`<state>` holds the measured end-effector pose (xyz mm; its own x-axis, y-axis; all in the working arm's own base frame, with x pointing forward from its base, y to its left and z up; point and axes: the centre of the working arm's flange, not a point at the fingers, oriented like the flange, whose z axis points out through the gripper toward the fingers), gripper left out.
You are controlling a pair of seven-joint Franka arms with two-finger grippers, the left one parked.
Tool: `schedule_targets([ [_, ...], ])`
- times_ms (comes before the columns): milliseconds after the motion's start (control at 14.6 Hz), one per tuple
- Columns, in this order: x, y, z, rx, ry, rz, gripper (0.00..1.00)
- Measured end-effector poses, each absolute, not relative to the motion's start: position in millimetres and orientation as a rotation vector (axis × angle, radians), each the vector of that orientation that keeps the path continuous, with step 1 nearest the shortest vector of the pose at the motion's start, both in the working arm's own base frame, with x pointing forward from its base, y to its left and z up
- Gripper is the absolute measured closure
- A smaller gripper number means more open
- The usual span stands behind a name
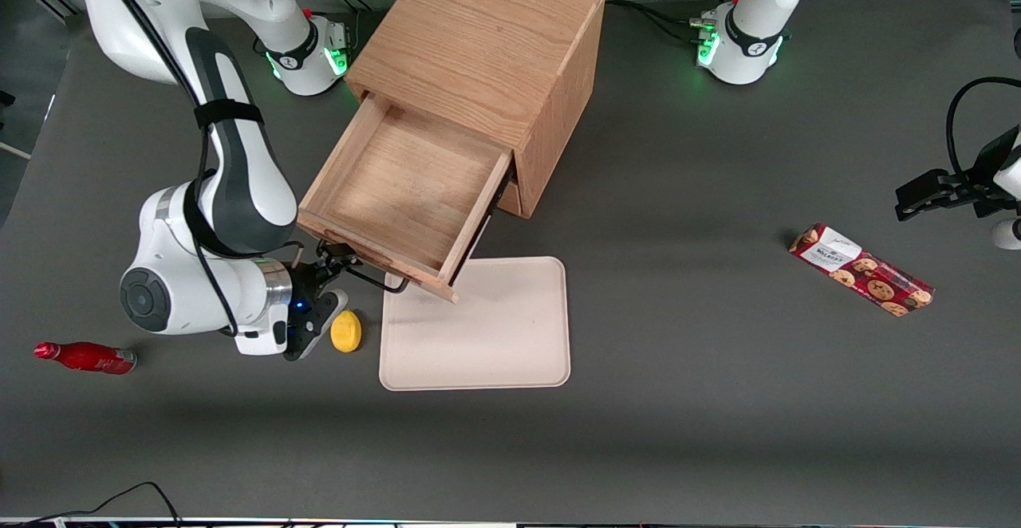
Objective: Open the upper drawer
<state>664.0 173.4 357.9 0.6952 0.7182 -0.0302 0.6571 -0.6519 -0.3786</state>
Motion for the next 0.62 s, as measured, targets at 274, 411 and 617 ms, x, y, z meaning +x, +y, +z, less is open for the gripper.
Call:
schedule_targets([
  [274,669,165,358,-2.561,-1.087,0.239,0.0],
  [411,669,165,359,-2.56,-1.088,0.237,0.0],
  [617,675,169,383,-2.565,-1.118,0.178,0.0],
])
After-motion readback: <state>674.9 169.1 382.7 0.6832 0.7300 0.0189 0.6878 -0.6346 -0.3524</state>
